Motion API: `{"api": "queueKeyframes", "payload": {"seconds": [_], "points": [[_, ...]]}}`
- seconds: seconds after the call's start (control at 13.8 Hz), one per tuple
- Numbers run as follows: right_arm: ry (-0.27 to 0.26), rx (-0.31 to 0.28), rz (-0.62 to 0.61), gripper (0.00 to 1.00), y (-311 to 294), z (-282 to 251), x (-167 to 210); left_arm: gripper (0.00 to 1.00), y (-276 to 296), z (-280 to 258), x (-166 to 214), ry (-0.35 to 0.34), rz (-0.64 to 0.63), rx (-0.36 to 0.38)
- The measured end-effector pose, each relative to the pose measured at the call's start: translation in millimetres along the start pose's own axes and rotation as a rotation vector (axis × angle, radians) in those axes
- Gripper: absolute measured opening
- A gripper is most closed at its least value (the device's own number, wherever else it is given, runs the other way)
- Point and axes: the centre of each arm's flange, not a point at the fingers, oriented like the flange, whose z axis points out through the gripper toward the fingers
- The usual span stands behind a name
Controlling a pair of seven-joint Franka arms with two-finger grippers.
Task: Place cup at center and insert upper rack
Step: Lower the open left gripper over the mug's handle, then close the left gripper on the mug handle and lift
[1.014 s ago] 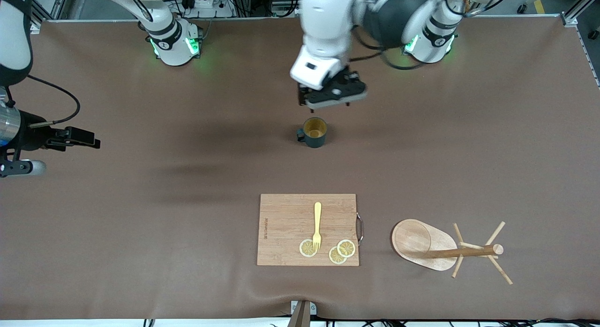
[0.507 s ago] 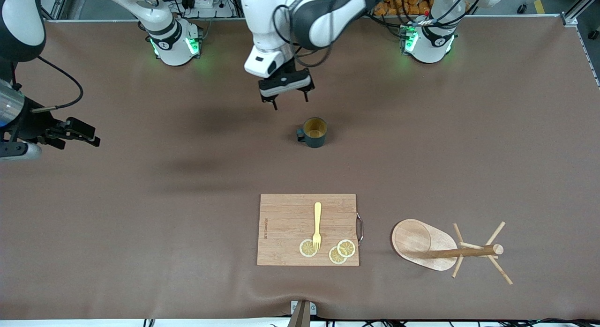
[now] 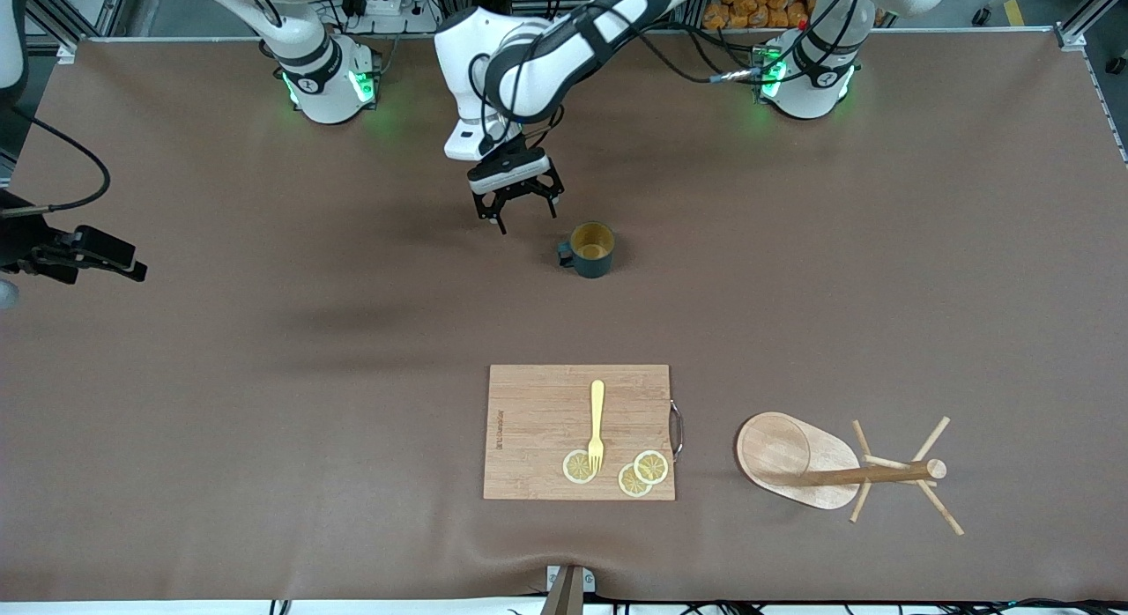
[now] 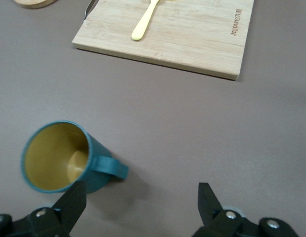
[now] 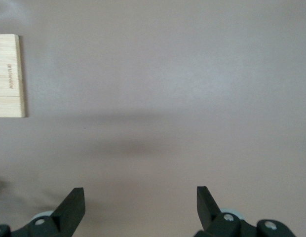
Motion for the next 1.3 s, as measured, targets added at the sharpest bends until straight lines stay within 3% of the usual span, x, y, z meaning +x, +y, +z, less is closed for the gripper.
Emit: {"api": "queueKeyframes", "payload": {"seconds": [0.43,0.72,1.3], "points": [[-0.016,-0.033,0.051,1.0,-46,-11,-3,1.0,2,45,-45,0.117,-0.041,-0.004],[-0.006,-0.044,0.076,1.0,-38,-15,-3,1.0,-3,75,-57,0.189,-0.088,0.029],[0.024,-0.044,0.075,1.0,-38,-27,-2,1.0,-5,93,-45,0.263,-0.082,0.027]]}}
